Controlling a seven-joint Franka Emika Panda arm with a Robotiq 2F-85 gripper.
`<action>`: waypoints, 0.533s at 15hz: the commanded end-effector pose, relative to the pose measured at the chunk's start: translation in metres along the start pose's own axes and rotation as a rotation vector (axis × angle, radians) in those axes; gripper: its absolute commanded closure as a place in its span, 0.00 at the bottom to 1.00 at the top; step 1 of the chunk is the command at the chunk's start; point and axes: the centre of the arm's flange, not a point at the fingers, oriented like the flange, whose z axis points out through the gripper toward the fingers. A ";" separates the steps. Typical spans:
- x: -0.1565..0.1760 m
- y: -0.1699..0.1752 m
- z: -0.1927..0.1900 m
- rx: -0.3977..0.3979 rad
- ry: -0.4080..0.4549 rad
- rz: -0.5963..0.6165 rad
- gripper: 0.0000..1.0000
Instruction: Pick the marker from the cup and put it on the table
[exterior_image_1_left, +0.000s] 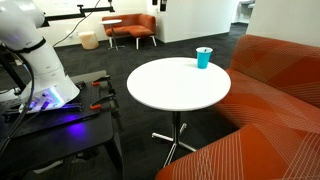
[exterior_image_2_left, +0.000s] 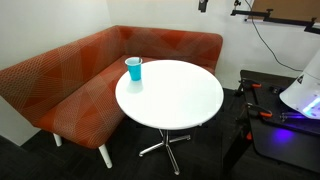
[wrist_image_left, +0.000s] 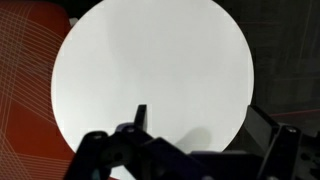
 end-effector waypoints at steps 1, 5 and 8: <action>0.018 -0.024 0.025 -0.035 0.068 0.068 0.00; 0.036 -0.045 0.045 -0.065 0.236 0.164 0.00; 0.049 -0.057 0.056 -0.086 0.389 0.255 0.00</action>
